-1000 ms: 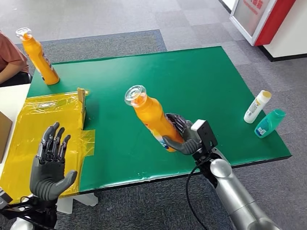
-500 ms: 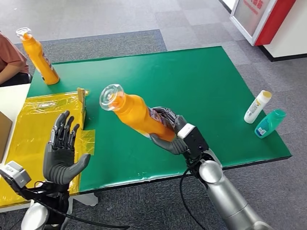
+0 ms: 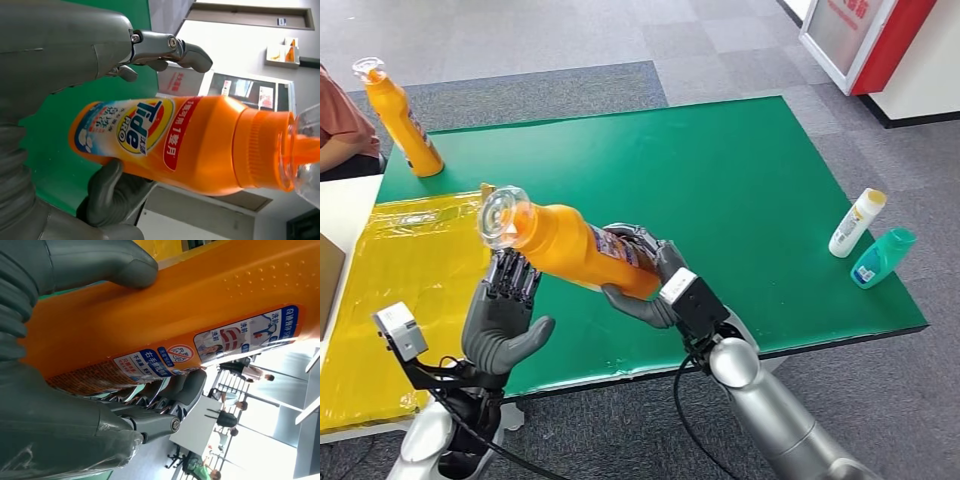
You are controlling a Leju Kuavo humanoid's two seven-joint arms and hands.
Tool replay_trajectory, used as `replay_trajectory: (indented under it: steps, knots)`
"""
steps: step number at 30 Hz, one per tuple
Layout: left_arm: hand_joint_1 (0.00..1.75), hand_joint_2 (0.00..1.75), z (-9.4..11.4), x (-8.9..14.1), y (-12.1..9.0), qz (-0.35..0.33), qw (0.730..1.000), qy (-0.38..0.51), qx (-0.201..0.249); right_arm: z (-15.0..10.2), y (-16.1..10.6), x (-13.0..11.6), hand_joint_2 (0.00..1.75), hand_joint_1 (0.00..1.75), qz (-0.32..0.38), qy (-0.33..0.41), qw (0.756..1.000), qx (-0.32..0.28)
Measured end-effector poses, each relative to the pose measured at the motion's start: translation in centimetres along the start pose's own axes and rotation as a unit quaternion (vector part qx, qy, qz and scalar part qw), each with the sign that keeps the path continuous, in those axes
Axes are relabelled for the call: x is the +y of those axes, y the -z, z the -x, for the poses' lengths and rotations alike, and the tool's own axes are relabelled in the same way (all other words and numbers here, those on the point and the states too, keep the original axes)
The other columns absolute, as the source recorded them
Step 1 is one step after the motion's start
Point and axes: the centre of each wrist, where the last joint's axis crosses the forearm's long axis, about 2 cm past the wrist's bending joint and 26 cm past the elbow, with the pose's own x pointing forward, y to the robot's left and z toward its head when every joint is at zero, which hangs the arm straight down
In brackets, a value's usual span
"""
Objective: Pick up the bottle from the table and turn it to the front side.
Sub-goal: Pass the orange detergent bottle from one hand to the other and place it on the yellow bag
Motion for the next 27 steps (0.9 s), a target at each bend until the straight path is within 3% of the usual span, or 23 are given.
replay_trajectory:
  steps: [27]
  knots:
    - [0.0,1.75,-0.1,-1.1,1.0,0.009,1.0,0.0,-0.01,-0.6,-0.4,2.8,1.75,1.75,-0.035,0.024,0.999,-0.022]
